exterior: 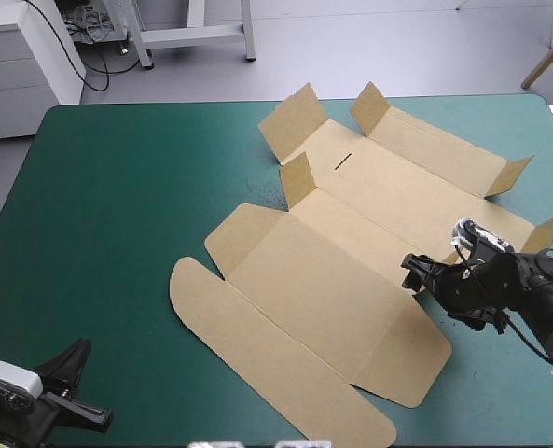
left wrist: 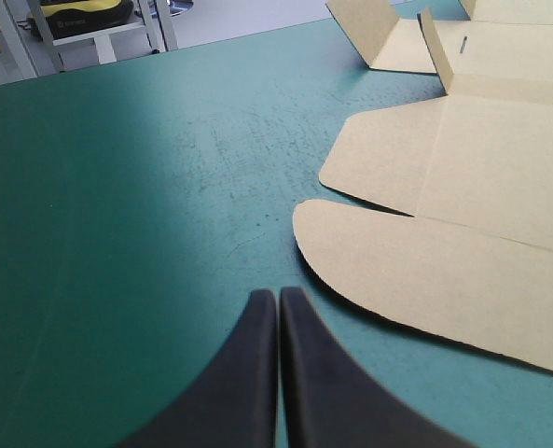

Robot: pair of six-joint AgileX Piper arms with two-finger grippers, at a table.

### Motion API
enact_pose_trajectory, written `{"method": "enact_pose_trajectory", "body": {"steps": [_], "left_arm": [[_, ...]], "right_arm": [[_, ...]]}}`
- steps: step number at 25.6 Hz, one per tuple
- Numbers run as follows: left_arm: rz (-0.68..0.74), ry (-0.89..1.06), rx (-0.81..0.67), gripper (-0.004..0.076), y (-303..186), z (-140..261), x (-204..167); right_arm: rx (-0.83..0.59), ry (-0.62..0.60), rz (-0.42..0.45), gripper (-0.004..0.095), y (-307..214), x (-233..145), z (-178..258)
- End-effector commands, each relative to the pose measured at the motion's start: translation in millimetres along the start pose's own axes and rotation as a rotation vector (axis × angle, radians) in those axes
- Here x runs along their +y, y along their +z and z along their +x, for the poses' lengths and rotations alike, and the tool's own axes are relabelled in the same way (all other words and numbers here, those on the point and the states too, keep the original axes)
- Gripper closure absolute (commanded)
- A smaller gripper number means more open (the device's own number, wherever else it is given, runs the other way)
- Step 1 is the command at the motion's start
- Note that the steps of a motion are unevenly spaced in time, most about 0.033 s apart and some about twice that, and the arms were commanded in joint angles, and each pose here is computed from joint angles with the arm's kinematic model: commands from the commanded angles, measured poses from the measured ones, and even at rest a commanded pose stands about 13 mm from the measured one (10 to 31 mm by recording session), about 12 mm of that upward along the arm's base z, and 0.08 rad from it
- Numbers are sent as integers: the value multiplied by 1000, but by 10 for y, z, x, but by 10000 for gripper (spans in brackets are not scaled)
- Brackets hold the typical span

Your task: Fold the box

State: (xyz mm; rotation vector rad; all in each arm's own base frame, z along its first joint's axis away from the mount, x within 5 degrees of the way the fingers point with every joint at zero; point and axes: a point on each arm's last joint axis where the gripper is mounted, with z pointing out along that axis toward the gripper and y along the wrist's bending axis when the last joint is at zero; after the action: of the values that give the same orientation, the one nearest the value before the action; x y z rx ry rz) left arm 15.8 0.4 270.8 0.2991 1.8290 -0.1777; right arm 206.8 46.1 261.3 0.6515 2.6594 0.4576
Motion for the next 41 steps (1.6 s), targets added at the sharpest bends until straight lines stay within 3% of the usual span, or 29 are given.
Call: {"method": "enact_pose_trajectory", "body": {"steps": [1, 6, 14, 18, 24, 28, 32, 37, 41], "left_arm": [[3, -6, -115, 734, -73, -118, 3], [3, -6, -115, 734, -73, -118, 3], [3, -6, -115, 734, -73, -118, 3], [3, -6, -115, 734, -73, -118, 3], [3, -6, -115, 734, -73, -118, 3], [3, -6, -115, 734, -73, -118, 3], [3, -6, -115, 734, -73, -118, 3], [3, -6, -115, 734, -73, -118, 3], [3, -6, -115, 734, -73, -118, 3]], "right_arm": [[-66, 21, -56, 139, 35, 107, -142], [-84, 152, -52, 195, 139, -23, -352], [-116, 198, -81, 237, 17, -154, -618], [-27, 186, -73, 426, 148, -142, -632], [24, 163, -64, 927, 230, -143, -639], [24, 138, -64, 914, 230, -143, -639], [11, 47, -83, 914, 205, -91, -665], [15, -213, -116, 906, 146, 212, -701], [30, -505, -95, 907, 142, 516, -740]]}}
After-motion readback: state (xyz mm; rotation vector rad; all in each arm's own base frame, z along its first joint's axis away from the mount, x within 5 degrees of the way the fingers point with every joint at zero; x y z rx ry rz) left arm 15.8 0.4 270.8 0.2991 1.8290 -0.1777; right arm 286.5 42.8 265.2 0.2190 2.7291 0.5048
